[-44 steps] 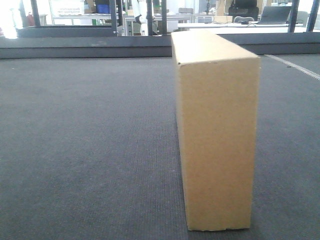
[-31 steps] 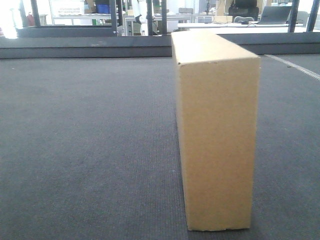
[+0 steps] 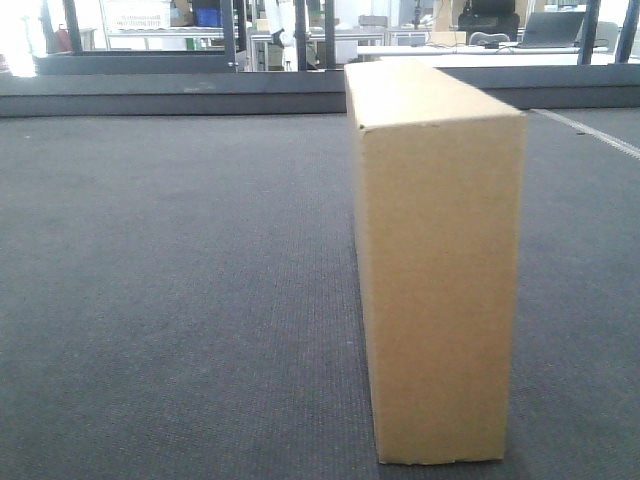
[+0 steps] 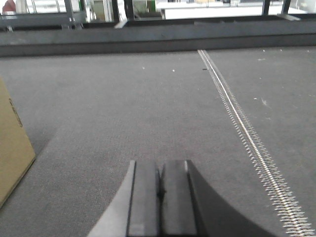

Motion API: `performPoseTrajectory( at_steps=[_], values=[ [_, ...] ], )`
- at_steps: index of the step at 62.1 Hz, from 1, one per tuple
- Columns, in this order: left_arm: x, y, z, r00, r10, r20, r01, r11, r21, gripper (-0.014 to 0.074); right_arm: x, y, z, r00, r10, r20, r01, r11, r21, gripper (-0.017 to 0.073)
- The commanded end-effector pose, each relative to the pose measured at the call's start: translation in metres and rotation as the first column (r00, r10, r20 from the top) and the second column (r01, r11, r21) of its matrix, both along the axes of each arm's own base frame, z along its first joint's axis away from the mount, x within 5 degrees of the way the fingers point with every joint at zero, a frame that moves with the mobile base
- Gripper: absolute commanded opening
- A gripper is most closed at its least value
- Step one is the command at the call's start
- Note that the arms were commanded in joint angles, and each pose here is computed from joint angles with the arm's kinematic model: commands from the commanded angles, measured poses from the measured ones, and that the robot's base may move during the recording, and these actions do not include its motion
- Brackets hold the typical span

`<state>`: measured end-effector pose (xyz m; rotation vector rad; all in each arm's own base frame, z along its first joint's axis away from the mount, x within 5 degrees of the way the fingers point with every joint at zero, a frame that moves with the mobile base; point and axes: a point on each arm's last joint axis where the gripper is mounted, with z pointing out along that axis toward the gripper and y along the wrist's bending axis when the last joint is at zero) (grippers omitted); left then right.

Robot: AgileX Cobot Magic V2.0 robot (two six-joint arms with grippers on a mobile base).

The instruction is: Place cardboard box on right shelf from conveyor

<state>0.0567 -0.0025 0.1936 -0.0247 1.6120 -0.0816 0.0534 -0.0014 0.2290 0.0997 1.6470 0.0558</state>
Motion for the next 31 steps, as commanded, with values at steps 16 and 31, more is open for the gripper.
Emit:
performPoseTrajectory(
  at_steps=[16, 31],
  values=[
    [0.000, 0.000, 0.009, 0.996, 0.003, 0.088, -0.002, 1.000, -0.011, -0.0119, 0.025, -0.002, 0.086, 0.975, -0.011, -0.221, 0.005, 1.000, -0.028, 0.0029],
    [0.000, 0.000, 0.009, 0.996, 0.003, 0.088, -0.002, 1.000, -0.011, -0.0119, 0.074, 0.004, 0.114, 0.926, 0.046, -0.373, -0.033, 0.999, 0.041, 0.0029]
  ],
)
